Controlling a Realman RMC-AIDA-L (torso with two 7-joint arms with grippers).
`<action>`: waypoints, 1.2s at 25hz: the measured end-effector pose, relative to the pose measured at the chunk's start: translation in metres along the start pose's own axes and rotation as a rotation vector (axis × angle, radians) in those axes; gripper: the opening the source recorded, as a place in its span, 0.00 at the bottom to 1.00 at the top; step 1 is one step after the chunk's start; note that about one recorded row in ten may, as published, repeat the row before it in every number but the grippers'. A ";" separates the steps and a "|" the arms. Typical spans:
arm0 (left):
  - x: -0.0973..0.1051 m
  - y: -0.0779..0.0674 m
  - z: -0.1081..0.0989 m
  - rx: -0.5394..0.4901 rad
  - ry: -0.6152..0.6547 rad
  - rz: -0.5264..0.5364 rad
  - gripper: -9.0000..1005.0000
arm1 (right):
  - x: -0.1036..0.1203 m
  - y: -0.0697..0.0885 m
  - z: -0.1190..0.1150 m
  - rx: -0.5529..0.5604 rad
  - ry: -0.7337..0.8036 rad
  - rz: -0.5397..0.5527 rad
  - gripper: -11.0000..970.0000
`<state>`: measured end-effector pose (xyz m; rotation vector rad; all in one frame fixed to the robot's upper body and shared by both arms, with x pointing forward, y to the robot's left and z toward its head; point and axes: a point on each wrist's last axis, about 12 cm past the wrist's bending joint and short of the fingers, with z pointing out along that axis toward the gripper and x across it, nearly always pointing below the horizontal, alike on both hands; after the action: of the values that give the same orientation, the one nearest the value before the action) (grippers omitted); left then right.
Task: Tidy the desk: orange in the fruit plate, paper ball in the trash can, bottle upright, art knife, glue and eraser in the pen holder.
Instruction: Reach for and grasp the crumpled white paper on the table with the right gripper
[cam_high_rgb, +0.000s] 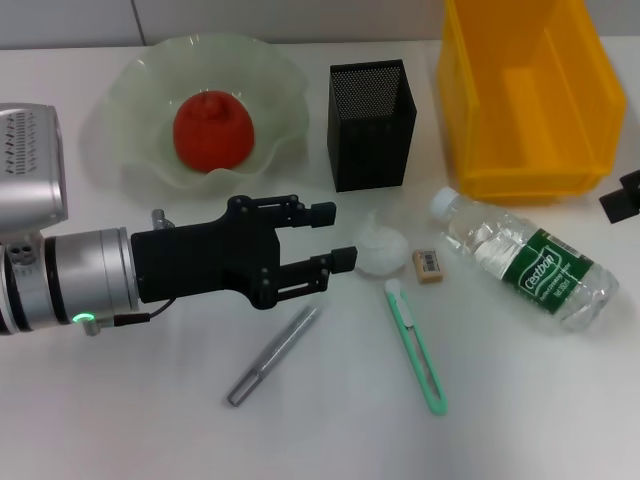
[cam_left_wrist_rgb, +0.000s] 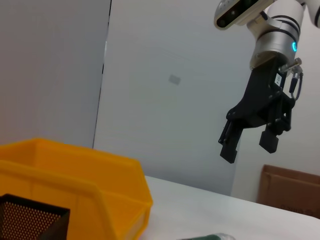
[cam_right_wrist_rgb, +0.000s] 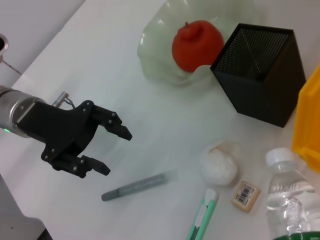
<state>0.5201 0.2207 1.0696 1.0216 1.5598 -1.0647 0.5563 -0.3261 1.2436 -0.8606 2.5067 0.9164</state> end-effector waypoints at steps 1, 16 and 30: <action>0.001 0.000 0.000 -0.001 0.001 -0.003 0.56 | 0.000 0.000 0.002 -0.001 -0.002 -0.006 0.79; -0.001 0.006 0.002 -0.034 0.012 0.004 0.56 | 0.001 -0.007 0.044 -0.124 -0.065 -0.189 0.79; 0.002 0.010 0.002 -0.074 0.025 -0.004 0.56 | 0.007 -0.006 0.085 -0.130 -0.113 -0.459 0.78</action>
<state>0.5296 0.2220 1.0655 0.9849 1.6098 -0.9934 0.5633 -0.2758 1.1745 -1.3130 2.0417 0.9395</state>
